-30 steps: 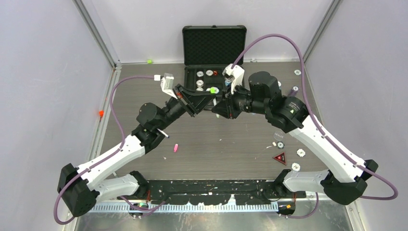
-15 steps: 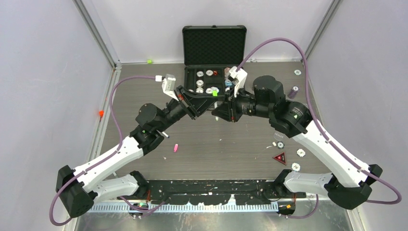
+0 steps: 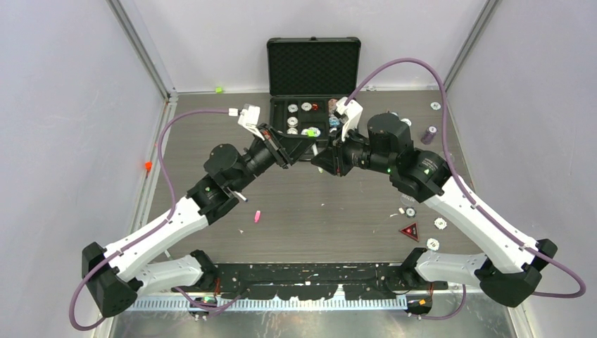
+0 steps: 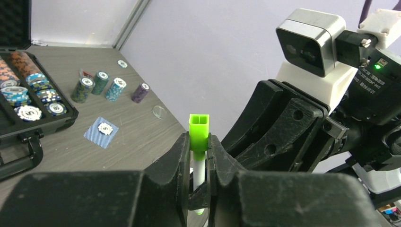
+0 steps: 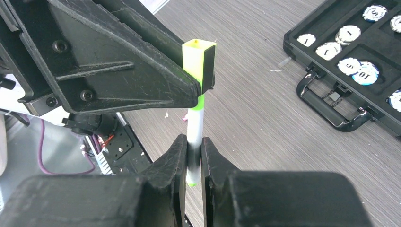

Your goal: Insert the pens into the pen caps

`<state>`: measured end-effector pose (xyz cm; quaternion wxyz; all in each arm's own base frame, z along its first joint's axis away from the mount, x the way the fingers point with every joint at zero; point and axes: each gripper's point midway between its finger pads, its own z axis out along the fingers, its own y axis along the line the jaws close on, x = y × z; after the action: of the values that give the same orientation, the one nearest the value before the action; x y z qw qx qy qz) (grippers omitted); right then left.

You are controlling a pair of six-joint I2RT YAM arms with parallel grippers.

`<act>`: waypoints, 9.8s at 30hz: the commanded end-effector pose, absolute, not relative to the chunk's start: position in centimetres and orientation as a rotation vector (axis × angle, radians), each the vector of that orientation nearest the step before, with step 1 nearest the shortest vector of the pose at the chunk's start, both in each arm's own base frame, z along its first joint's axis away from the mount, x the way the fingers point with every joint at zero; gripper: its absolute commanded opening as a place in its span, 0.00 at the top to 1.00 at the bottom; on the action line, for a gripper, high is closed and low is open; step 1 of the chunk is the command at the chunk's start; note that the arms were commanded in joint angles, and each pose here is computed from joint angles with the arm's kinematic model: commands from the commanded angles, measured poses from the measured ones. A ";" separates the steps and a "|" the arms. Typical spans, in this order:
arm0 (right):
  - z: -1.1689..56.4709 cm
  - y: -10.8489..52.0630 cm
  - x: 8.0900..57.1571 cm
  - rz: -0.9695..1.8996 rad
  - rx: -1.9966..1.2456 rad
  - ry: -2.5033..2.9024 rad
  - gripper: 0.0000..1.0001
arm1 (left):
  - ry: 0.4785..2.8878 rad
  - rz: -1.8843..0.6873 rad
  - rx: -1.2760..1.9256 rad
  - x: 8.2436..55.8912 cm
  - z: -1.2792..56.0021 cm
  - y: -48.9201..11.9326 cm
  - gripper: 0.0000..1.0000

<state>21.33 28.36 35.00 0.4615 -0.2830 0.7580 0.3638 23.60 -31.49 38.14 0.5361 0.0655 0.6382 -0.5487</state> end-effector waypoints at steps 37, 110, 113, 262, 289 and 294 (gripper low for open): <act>38.0 28.6 17.4 1.148 -0.706 1.615 1.00 | 1.489 -1.254 0.321 16.6 37.8 -25.5 0.18; 33.3 30.7 17.7 1.195 -0.754 1.784 0.78 | 1.524 -1.346 0.248 18.4 37.4 -28.4 1.00; 33.0 30.7 18.0 1.180 -0.748 1.797 0.79 | 1.520 -1.360 0.251 18.4 37.4 -28.6 1.00; 17.9 41.2 29.7 0.378 -0.714 2.405 0.33 | 1.816 -0.299 -0.445 12.3 25.4 2.6 0.05; 8.2 52.8 27.6 0.490 -0.886 2.437 0.46 | 1.757 -0.359 -0.473 11.6 25.6 3.4 0.08; 7.3 53.6 27.5 0.495 -0.897 2.434 0.48 | 1.763 -0.352 -0.469 11.6 25.6 3.3 0.08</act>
<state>27.47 51.65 5.29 0.2262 -0.3310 0.9033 0.1525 11.13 3.39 24.95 0.5901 -0.1959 0.7676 -0.1557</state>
